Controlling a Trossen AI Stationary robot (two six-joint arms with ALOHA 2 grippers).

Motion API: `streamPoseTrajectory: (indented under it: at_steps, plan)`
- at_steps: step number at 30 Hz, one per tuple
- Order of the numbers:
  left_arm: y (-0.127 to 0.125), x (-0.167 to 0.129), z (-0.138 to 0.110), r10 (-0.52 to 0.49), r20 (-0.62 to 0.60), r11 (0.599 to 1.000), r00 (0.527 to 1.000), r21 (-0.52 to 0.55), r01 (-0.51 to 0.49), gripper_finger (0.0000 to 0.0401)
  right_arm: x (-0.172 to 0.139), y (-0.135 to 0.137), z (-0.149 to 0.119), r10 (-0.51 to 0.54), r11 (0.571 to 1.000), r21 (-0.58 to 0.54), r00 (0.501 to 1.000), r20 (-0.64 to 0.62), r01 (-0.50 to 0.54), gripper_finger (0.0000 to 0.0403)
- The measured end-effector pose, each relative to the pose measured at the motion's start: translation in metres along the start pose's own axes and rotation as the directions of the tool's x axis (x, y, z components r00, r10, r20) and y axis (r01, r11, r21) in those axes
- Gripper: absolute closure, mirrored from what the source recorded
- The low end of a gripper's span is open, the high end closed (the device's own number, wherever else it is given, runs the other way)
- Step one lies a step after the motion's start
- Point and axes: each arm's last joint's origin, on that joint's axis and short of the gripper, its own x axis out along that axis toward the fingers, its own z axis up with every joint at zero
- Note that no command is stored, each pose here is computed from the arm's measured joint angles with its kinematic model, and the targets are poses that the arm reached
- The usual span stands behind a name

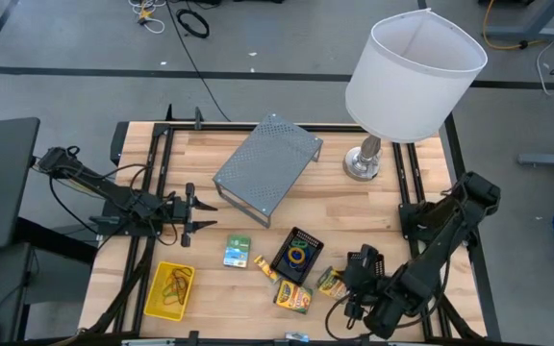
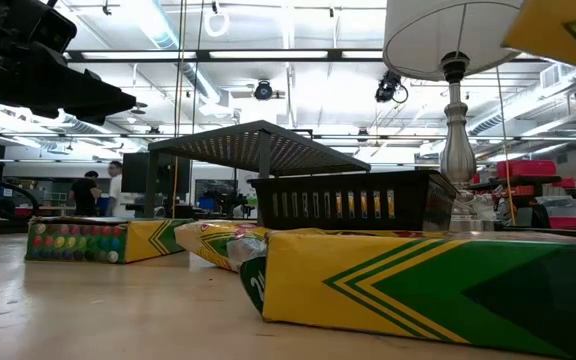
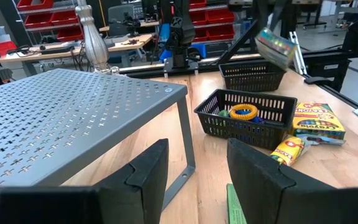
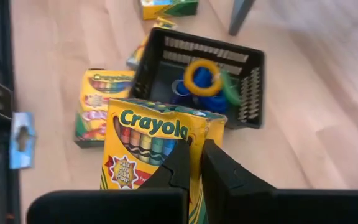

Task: Pick & Place Office Desk Supplies
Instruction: Put the box of crayons into right black bin

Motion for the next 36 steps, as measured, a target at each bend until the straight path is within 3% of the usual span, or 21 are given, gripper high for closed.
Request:
streamPoseTrajectory:
  at_steps: [14, 22, 29, 36]
  plan:
    - [0.0, 0.0, -0.001, 0.0, -0.008, 1.0, 1.0, 0.004, 0.0, 0.0232, -0.023, -0.034, -0.016, -0.171, 0.985, -0.012, 0.959, -0.227, 0.173, 0.0387]
    - [0.0, 0.001, -0.001, -0.001, -0.012, 1.0, 1.0, 0.0, 0.001, 0.0232, -0.019, -0.035, -0.02, -0.183, 0.983, -0.008, 0.957, -0.227, 0.186, 0.0387]
    - [0.0, 0.001, -0.001, -0.001, -0.012, 1.0, 1.0, -0.001, 0.001, 0.0232, -0.007, -0.04, -0.045, -0.225, 0.972, 0.018, 0.948, -0.226, 0.235, 0.0387]
    - [0.0, 0.001, -0.001, -0.001, -0.012, 1.0, 1.0, 0.0, 0.001, 0.0232, -0.006, -0.041, -0.067, -0.228, 0.966, 0.097, 0.967, -0.111, 0.239, 0.0387]
